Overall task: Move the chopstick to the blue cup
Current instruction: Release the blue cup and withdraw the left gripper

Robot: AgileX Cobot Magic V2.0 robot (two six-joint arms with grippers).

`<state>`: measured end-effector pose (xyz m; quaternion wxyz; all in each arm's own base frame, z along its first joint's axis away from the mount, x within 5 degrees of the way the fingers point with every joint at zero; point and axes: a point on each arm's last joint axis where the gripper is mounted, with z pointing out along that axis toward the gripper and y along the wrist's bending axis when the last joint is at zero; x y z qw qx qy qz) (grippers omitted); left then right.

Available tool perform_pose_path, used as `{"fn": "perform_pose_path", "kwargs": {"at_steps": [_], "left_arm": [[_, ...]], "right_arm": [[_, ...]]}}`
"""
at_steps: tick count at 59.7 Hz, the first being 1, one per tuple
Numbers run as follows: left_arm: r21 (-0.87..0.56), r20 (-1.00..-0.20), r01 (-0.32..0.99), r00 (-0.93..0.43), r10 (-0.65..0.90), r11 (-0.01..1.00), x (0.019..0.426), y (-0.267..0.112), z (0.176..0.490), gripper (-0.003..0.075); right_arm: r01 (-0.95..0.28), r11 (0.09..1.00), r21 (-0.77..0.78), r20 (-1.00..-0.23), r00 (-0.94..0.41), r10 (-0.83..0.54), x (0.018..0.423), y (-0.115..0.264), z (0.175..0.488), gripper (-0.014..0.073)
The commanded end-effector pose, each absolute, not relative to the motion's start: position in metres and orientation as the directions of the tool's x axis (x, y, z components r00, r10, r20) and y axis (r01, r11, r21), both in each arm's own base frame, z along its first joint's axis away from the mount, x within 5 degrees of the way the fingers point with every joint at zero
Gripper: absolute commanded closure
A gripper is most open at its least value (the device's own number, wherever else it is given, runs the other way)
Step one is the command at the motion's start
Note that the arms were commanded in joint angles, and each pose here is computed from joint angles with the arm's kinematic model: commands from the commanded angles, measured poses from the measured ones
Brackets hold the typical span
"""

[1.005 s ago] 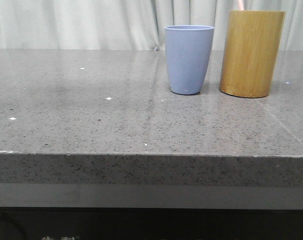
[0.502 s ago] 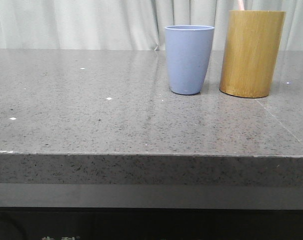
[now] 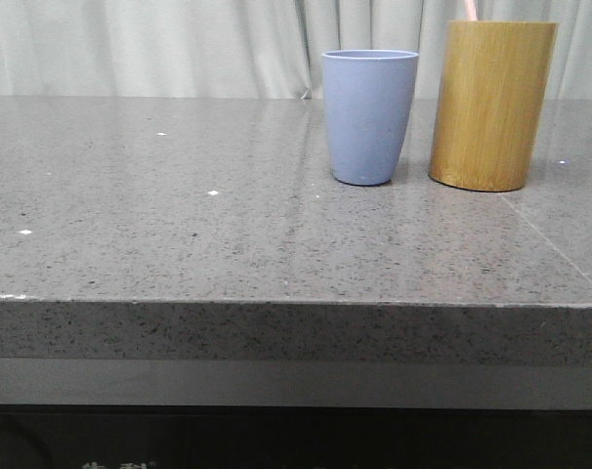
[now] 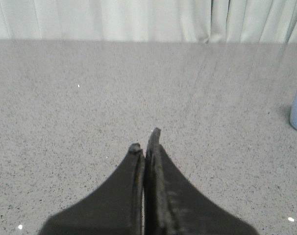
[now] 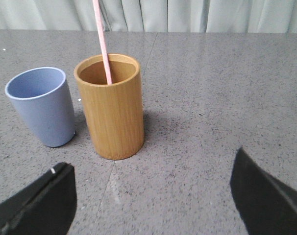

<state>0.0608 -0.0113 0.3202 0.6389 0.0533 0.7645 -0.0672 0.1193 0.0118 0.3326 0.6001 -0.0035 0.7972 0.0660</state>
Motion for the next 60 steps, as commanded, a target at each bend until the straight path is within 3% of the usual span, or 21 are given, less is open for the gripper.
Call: {"fn": "perform_pose_path", "kwargs": {"at_steps": [1,14,37,60], "left_arm": [[-0.053,-0.998,0.171,-0.039,-0.047,0.984,0.051,-0.01,0.326,0.0739],[-0.052,-0.998,0.172,-0.025,-0.049,0.984,0.043,-0.009,0.31,0.0739],[-0.053,-0.999,0.172,-0.019,-0.05,0.984,0.044,-0.009,0.308,0.0739],[-0.053,-0.999,0.172,-0.019,-0.05,0.984,0.044,-0.009,0.308,0.0739]], "right_arm": [[-0.081,0.994,0.07,-0.982,-0.178,0.054,0.144,0.011,0.357,-0.0048],[-0.122,0.992,0.032,-0.99,-0.14,0.014,0.216,0.025,0.381,-0.0048],[-0.25,0.968,-0.022,-0.987,-0.147,-0.06,0.343,0.085,0.4,-0.0048],[-0.238,0.971,-0.026,-0.977,-0.2,-0.075,0.391,0.089,0.385,-0.0041]]}}
